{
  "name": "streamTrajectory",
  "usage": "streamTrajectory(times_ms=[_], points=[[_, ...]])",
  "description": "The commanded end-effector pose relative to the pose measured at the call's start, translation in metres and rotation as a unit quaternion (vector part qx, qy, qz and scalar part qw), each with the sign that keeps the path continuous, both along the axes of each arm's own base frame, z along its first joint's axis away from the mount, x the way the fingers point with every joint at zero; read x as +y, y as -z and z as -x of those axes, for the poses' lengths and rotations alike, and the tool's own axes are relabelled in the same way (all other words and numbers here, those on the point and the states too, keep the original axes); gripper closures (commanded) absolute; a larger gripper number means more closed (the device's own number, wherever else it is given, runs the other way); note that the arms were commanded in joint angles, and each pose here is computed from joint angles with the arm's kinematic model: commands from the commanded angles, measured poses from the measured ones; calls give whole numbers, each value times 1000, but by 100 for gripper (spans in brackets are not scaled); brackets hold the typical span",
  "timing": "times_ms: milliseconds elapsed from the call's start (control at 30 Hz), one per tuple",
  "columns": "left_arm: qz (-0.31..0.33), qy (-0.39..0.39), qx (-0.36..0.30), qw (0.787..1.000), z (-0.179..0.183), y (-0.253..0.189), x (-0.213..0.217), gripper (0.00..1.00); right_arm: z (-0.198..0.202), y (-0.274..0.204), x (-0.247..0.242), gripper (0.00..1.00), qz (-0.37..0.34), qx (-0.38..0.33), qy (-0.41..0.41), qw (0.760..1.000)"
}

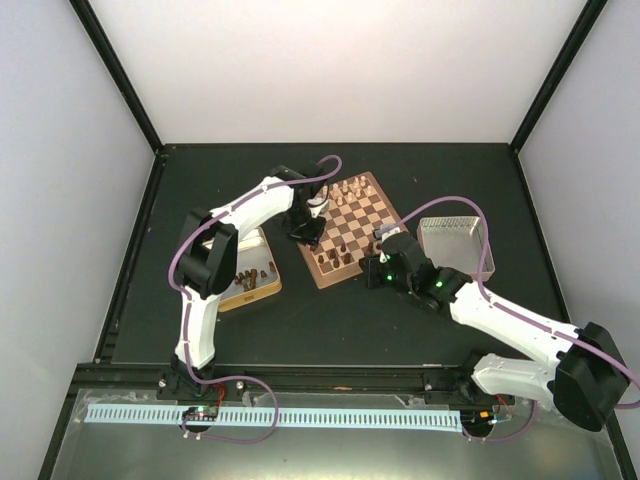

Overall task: Set up the chess pieces on the board
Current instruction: Place the chess piece on the chessboard, then pick up the chess piece from the chessboard, then place the chess piece on the chessboard.

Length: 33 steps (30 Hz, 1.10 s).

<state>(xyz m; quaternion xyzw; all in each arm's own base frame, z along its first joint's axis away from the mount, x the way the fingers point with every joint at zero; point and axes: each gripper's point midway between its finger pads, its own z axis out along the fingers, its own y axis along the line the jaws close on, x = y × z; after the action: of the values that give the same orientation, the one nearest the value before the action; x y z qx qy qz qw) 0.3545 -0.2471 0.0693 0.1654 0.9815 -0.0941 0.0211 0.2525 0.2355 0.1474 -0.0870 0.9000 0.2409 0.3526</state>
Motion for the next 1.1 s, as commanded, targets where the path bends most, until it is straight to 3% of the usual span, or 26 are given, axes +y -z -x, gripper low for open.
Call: streamTrajectory(times_ms=[0,500,833,1067], points=[[9,-6,-11,1000,-2,-3,-5,69,-2,-1,-4,99,-2,-6,10,1000],[12,-12,-39,999,-11,-10,-6,90,-2,-6,-8,99,-3,-16,16,1000],[21,-9,-74,997,24,-56,-5,91,0,-8,-12,99,-12,-20,25,999],[24,0,-82,996,58,-63,-17,91,1,-6,-14,99,-16,-18,32,999]])
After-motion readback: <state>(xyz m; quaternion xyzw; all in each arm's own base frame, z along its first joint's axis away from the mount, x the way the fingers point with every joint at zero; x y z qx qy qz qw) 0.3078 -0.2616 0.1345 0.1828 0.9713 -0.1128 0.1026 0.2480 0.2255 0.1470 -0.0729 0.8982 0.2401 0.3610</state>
